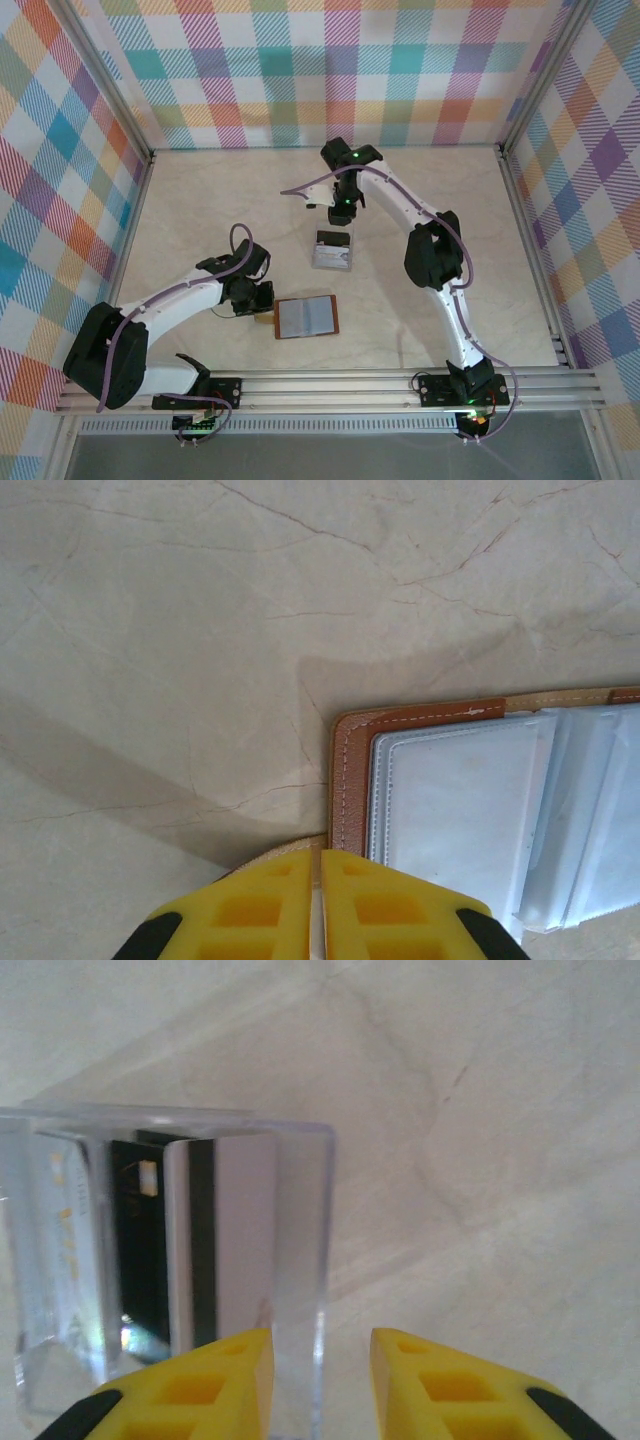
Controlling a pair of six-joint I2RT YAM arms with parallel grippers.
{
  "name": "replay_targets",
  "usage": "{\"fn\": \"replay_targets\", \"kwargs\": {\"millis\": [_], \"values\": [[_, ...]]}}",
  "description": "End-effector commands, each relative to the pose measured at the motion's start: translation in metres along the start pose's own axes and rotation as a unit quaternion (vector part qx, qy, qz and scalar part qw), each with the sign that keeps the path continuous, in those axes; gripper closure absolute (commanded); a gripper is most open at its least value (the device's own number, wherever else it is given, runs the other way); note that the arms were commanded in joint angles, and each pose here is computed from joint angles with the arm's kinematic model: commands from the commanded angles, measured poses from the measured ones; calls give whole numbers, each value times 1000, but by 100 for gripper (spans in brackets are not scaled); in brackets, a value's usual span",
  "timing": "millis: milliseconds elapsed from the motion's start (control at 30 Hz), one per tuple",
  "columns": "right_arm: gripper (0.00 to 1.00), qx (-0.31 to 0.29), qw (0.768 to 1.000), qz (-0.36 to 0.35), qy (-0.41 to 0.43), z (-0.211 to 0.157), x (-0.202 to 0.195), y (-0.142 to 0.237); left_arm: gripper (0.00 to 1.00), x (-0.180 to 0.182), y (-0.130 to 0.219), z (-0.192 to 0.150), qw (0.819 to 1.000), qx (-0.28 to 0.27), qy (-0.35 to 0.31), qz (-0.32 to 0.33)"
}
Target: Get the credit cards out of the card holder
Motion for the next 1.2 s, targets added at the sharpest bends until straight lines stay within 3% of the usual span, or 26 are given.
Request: {"fn": "replay_targets", "kwargs": {"millis": [0,167,300,367,500,700,1167], "values": [[67,-31,997,-62,-21,5,-9,30,88,-3,2,2,1000,9,2,-10],[67,-70,989,-90,-90,9,-7,52,89,-1,-1,1,1000,11,1,-8],[56,-121,974,-106,-160,13,-2,64,90,-2,-4,1,1000,18,-4,-12],[53,-139,974,-77,-161,14,8,62,90,-1,-5,0,1000,20,-4,-14],[43,-112,983,-32,-142,8,23,40,90,-1,-5,-1,1000,22,-7,-12],[41,-53,991,11,-124,-4,28,2,90,0,-2,0,1000,16,-13,-6],[38,-38,991,-20,-129,-7,16,-10,90,6,0,-4,1000,13,-10,0]]}}
Point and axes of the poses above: each hand's point on the last joint's axis, 136 mm out from that joint toward the fingers, its own y axis back along the fingers, its own x axis along the line the jaws close on, z = x × y, the point moved 8 cm from there along y, back along the fingers, and after that the axes turned 9 degrees about y, right-handed, at the moved point
